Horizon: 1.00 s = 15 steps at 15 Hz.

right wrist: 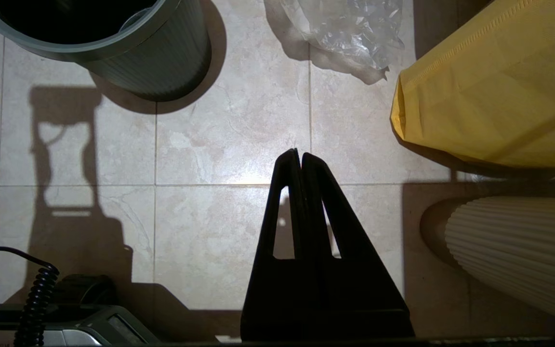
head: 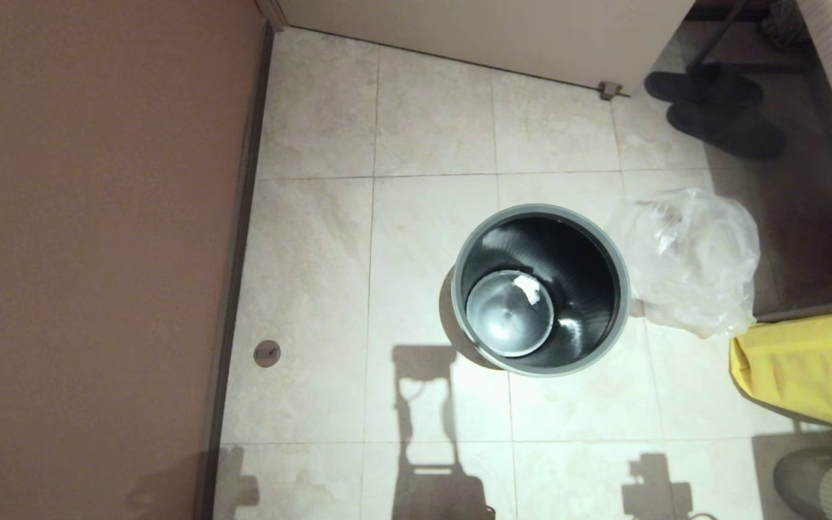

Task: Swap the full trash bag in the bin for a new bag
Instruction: Pick up the trash bag

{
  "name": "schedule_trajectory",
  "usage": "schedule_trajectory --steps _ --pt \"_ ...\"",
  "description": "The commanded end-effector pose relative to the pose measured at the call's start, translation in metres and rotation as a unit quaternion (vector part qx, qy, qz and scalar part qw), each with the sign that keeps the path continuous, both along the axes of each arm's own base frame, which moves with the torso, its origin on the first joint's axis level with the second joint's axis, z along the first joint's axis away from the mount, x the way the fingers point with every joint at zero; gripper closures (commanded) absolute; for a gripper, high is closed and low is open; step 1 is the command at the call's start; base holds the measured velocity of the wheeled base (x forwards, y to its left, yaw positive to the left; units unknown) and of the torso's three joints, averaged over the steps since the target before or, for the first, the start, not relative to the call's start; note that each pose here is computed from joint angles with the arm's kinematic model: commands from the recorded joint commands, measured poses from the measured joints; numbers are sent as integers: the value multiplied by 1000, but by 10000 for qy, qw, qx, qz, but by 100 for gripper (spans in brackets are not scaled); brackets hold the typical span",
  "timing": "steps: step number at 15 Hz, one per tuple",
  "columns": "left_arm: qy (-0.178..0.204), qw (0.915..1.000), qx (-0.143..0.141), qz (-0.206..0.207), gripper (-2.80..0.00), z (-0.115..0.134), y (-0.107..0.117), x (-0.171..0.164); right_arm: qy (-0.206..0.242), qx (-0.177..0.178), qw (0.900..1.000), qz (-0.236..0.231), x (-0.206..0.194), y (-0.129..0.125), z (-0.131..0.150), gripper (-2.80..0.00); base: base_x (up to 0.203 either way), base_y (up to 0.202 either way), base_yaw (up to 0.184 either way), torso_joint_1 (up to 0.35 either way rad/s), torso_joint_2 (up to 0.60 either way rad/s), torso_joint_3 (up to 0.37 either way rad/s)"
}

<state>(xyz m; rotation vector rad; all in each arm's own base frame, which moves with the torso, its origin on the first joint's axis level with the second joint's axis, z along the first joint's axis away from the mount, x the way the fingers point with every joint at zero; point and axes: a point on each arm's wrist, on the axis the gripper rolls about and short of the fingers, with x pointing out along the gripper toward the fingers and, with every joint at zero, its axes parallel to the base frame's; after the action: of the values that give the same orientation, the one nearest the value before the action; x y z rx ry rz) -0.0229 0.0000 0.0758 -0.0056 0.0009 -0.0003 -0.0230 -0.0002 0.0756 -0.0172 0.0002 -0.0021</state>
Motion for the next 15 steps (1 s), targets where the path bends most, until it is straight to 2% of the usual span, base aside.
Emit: schedule_trajectory --steps 1,15 --pt "3 10000 -3 2 0 0 0 0 12 2 10000 1 0 0 0 0 0 0 0 0 0 0" --pt "3 10000 -3 2 0 0 0 0 37 109 9999 -43 0 0 0 0 0 0 0 0 0 0"
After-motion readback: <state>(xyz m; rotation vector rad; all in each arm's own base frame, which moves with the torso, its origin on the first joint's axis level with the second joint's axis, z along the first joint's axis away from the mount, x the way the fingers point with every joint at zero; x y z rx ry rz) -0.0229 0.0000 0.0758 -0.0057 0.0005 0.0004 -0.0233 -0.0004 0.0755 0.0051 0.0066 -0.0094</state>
